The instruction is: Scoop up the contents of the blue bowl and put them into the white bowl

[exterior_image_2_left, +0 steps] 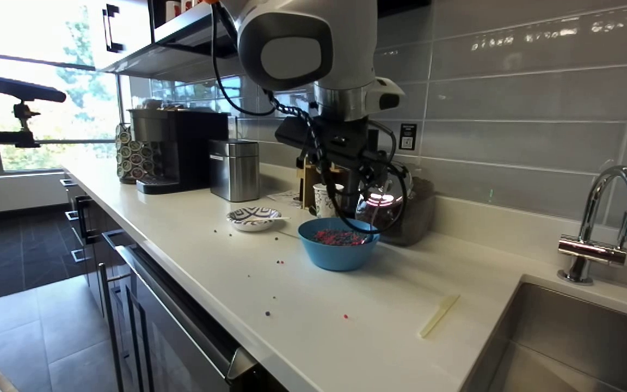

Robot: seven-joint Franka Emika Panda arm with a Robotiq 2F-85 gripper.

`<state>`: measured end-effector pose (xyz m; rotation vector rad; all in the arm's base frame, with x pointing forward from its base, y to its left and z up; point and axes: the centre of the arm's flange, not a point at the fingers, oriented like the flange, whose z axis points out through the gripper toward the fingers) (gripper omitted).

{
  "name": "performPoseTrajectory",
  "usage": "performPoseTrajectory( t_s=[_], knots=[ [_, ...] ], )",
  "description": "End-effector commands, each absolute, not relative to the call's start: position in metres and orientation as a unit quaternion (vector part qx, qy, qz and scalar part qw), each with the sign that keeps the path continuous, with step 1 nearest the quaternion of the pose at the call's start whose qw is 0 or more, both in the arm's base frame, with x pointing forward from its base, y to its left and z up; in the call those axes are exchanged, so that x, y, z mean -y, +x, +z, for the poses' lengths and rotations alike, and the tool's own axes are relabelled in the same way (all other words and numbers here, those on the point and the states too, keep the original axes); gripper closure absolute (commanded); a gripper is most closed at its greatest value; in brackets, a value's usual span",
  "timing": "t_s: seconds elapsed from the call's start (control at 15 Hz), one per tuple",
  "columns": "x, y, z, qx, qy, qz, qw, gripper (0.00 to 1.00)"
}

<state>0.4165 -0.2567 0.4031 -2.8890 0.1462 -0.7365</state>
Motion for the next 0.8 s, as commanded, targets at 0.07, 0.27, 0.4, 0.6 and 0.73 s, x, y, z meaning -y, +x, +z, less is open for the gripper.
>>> performPoseTrajectory(
  t_s=[0.07,0.27,0.4,0.6,0.73],
  knots=[
    [0.263,0.422,0.399,-0.059,-0.963,-0.247,0.086,0.00],
    [0.273,0.426,0.391,-0.078,-0.957,-0.262,0.095,0.00],
    [0.280,0.428,0.386,-0.086,-0.951,-0.275,0.108,0.00],
    [0.291,0.432,0.379,-0.098,-0.949,-0.279,0.113,0.00],
    [0.298,0.436,0.373,-0.104,-0.948,-0.281,0.111,0.00]
  ],
)
